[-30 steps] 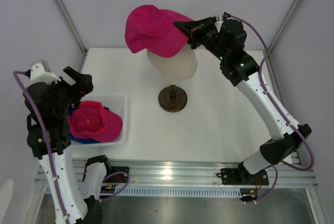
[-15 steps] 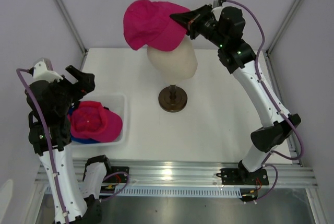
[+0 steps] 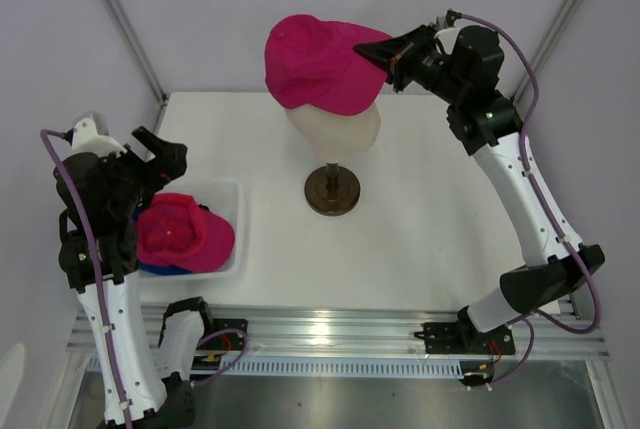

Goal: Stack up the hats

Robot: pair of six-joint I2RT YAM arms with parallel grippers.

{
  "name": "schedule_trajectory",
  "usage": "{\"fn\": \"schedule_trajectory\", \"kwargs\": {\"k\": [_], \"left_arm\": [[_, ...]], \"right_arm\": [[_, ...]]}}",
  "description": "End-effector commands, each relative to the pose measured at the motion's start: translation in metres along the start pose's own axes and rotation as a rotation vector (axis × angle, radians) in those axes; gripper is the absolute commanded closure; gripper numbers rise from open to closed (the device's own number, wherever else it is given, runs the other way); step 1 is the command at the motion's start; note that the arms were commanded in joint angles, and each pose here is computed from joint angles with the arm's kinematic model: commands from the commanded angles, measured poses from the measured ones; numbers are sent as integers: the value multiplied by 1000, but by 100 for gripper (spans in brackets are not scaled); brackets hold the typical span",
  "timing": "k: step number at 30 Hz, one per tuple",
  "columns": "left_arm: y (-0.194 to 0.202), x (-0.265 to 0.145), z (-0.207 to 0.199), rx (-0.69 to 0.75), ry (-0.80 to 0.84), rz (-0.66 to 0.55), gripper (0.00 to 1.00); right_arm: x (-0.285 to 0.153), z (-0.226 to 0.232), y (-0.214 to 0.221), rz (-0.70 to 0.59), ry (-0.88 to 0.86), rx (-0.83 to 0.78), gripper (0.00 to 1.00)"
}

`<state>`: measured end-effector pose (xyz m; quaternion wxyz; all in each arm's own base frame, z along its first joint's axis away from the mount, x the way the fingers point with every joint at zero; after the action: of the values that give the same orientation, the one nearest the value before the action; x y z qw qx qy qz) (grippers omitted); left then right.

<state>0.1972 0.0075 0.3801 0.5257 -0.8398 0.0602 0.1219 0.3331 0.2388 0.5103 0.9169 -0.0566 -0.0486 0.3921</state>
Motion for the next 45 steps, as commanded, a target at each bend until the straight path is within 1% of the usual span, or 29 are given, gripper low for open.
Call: {"fn": "schedule_trajectory", "kwargs": {"k": [1,4,9,13,16,21,25,26,27,28,29,30,32,33,37,39,40,41,45], "left_arm": [[-3,-1,-7,9,44,-19,1],[-4,-1,-7,7,46,-21,0],[-2,-1,-6,4,40,-17,0],[-2,1,-6,-4,42,-18,1],[0,2,-7,-9,53,-11,1],[1,3,-10,-7,81,-4,1],[2,3,-12,1,106,-5,0],[2,3,-12,2,109,-7,1],[1,2,-13,6,109,-11,0],[0,2,-12,8,102,-12,0],[0,1,-12,8,97,-14,0],[0,1,-11,12,91,-15,1],[-2,-1,-12,16,89,-19,1],[-2,-2,-12,19,89,-20,0],[-7,-4,-14,14,90,-31,0],[-7,-5,-15,8,97,-31,1],[-7,-4,-15,4,98,-28,0],[-6,-3,-16,1,103,-24,0],[-4,-2,-18,-7,125,-9,0]], "right_arm": [[-20,20,3,38,-53,7,100],[-20,11,2,72,-21,21,100],[-17,-23,-1,140,65,77,100],[-14,-41,1,161,114,103,100],[-15,-52,-4,146,140,111,100],[-18,-61,-19,147,143,120,100],[-17,-64,-24,182,126,101,99],[-17,-66,-24,190,123,92,93],[-18,-68,-23,209,122,69,79],[-20,-69,-24,212,123,59,75],[-21,-71,-25,217,123,48,68],[-23,-74,-25,219,121,25,56],[-28,-74,-29,220,111,7,51],[-32,-75,-28,221,109,-6,47],[-47,-73,-25,214,119,-57,44],[-54,-77,-22,193,148,-61,43],[-56,-87,-19,191,165,-49,43],[-62,-78,-17,176,133,-62,43],[-69,-76,-12,171,107,-42,43]]}}
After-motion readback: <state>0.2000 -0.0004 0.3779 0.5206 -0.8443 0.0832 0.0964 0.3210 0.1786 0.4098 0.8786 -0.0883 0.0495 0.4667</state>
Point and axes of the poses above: each gripper's point midway between its finger pads, its own x axis out along the fingers, its own z axis along the line the jaws close on, y = z × x, the point moved 5 cm from there along -x, back along the fingers, and after that the axes turned 2 degrees about x, right-handed, at the moved point
